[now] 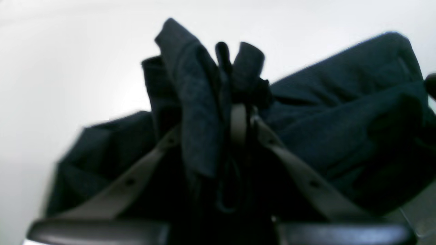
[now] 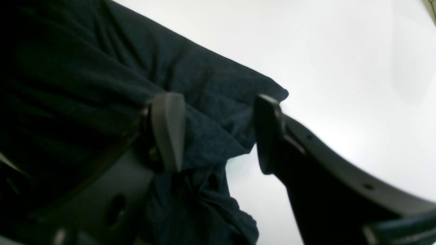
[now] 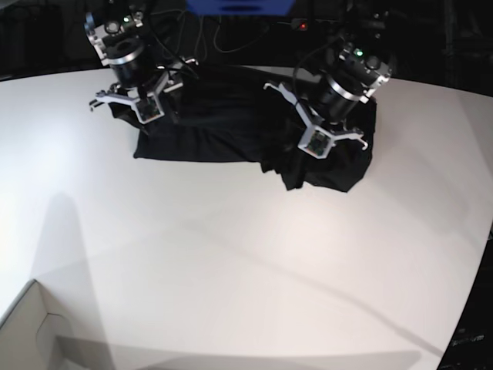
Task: Layout the t-shirt on the table in an organized manner, then fold the t-shirt properly
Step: 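Fold the shirt's end toward the right gripper with the left gripper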
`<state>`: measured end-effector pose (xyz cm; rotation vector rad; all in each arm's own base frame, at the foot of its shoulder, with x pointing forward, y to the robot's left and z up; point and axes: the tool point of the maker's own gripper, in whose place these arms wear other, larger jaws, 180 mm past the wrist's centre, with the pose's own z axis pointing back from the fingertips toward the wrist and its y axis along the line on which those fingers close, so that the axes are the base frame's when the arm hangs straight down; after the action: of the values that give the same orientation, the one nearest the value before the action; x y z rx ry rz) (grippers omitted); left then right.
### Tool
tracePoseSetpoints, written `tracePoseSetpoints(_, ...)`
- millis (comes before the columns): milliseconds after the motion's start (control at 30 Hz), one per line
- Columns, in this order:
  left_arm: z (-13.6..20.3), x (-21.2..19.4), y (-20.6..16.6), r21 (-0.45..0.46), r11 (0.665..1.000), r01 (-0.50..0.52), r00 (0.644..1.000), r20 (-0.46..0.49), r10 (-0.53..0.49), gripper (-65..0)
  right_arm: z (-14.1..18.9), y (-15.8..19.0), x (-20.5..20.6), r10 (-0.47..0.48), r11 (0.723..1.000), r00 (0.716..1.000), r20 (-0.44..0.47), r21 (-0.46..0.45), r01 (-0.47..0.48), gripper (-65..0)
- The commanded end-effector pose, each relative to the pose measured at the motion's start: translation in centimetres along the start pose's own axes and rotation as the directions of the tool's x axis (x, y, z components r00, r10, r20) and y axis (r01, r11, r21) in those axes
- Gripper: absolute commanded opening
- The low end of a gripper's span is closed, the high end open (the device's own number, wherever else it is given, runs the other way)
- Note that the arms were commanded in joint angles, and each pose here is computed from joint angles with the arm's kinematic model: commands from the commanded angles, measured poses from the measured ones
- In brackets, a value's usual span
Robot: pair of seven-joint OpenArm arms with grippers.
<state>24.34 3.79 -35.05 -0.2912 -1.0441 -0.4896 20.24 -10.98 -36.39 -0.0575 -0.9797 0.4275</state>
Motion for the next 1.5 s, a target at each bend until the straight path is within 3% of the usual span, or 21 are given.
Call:
tracePoseSetpoints(0,0.0,1.1,-0.1,-0.005,1.0,-0.006,0.999,0.045,0.007,-64.5,0.3,-0.1,1.0,-0.006,1.0,0.999,0.043,-0.004,0.006,-32.3)
tracePoseSetpoints(133,-0.3,0.2,-0.3,-0.014,1.0,-0.018,1.0,0.023,0.018,-63.7,0.2,-0.1,1.0,-0.006,1.0,0.999,0.044,-0.002,0.006,-32.3)
tracePoseSetpoints(200,-0.4,0.2,-0.2,-0.014,1.0,-0.019,1.0,0.022,0.019,-59.8,0.2,-0.1,1.0,-0.006,1.0,0.999,0.044,-0.002,0.006,-32.3)
tracePoseSetpoints(400,-0.4,0.2,-2.9,-0.119,0.991,0.061,0.998,0.019,-0.059,-35.6,0.2,-0.1,1.0,-0.006,1.0,0.999,0.042,-0.002,0.006,-32.3)
tracePoseSetpoints(500,0.1,1.1,-3.6,-0.145,0.984,0.099,0.995,0.044,-0.093,-28.7,0.2,-0.1,1.0,-0.006,1.0,0.999,0.04,-0.002,0.006,-32.3)
tracePoseSetpoints(733,1.7,3.9,-0.7,-0.031,0.996,0.08,0.991,0.114,-0.076,-28.4,0.3,0.0,0.9,-0.006,1.0,0.999,0.038,-0.002,0.006,-32.3)
tracePoseSetpoints(867,3.0,3.5,4.1,0.095,0.995,-0.018,0.992,0.129,0.005,-28.4,0.3,0.0,0.8,-0.007,1.0,0.999,0.035,0.0,0.007,-32.4)
tracePoseSetpoints(1000,4.6,2.4,8.9,0.222,0.97,-0.103,0.988,0.139,0.073,-28.4,0.3,0.0,0.9,-0.007,1.0,0.999,0.036,-0.001,0.007,-32.4)
tracePoseSetpoints(1267,2.9,-2.8,10.0,0.225,0.964,-0.139,0.987,-0.047,0.153,-28.4,0.0,0.4,1.4,-0.015,1.0,0.999,0.052,0.008,0.014,-32.3)
tracePoseSetpoints(1467,2.3,-2.4,9.9,0.217,0.965,-0.146,0.987,-0.04,0.158,-28.6,0.0,0.5,1.5,-0.018,1.0,0.998,0.053,0.009,0.017,-32.3)
